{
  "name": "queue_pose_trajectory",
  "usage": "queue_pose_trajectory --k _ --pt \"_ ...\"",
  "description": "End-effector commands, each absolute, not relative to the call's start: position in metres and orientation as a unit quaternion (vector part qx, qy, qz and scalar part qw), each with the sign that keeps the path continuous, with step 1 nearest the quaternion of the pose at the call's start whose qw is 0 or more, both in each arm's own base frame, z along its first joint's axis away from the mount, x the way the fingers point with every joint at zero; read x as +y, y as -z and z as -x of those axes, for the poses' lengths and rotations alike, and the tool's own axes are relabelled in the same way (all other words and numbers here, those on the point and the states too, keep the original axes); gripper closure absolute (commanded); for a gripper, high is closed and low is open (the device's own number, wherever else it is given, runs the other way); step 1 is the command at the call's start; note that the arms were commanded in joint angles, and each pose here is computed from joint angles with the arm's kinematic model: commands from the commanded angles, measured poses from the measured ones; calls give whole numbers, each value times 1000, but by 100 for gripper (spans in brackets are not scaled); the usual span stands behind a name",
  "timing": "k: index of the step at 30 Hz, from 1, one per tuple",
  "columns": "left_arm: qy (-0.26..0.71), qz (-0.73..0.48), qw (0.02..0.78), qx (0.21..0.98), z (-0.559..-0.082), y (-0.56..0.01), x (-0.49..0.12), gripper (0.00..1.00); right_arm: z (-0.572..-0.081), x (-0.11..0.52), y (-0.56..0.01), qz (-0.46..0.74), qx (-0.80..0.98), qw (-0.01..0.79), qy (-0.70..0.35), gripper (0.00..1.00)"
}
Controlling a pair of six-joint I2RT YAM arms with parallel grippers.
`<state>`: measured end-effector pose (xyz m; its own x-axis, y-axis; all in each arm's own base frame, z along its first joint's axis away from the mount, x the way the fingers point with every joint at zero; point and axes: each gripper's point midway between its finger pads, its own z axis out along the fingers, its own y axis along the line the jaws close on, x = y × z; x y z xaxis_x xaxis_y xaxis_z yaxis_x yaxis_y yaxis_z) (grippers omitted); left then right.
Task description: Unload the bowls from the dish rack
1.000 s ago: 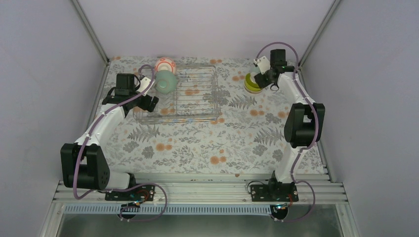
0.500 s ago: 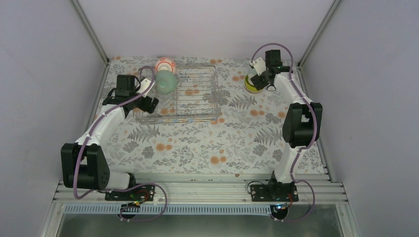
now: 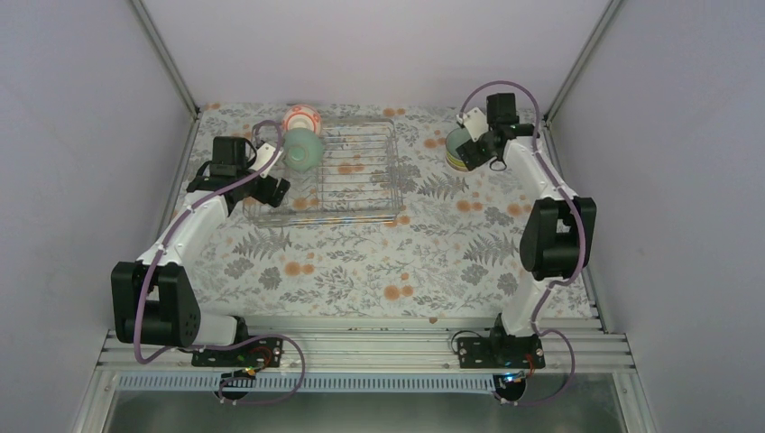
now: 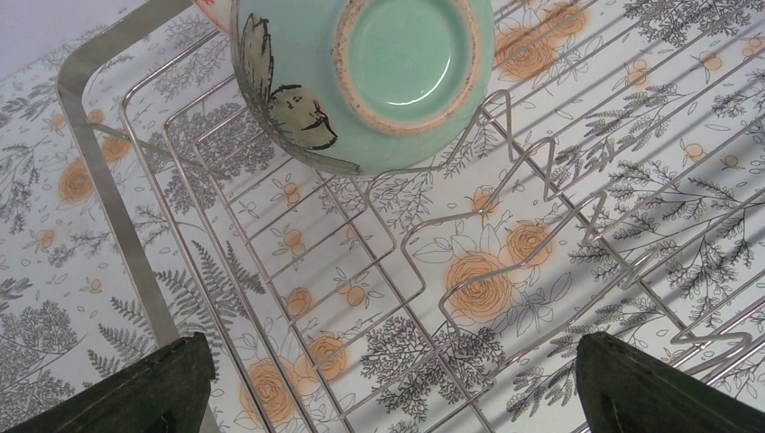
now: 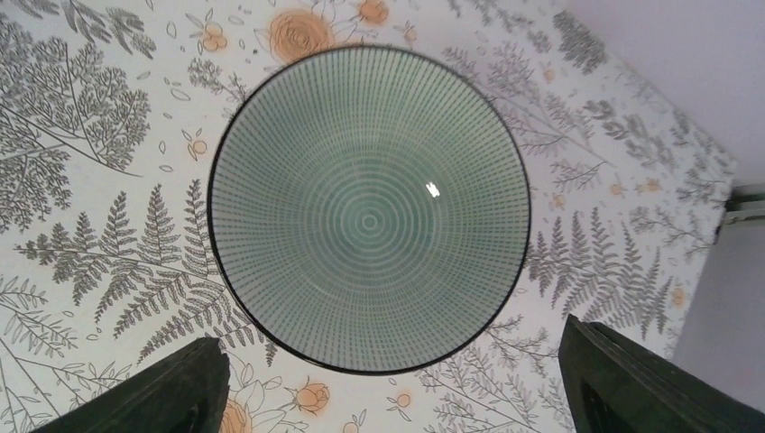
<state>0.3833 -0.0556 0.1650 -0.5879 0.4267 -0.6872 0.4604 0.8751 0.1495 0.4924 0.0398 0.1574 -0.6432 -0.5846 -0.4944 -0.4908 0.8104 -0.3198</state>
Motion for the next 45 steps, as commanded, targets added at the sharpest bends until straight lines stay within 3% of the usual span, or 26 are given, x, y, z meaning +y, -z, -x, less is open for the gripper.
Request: queue_pose_trajectory --k 1,7,11,22,32,38,45 --pt "28 -253 387 886 -383 -168 -56 0 -487 46 -190 301 891 332 79 10" --pt "29 -252 387 887 -382 -166 -57 0 -490 51 -212 300 884 352 68 10" --pt "23 -244 392 886 -384 -170 -54 0 -491 76 -230 312 875 370 6 11" --pt "-8 -225 441 869 -393 -235 -33 0 -465 243 -271 426 803 362 -208 0" --pt "-79 -172 418 889 -421 -213 3 0 -474 343 -259 403 756 345 -383 0" --pt "-183 -102 408 889 -423 -204 57 0 -506 328 -232 360 815 379 -252 0" --pt "-167 -76 364 913 -440 -180 74 0 -526 242 -216 281 864 418 -10 0"
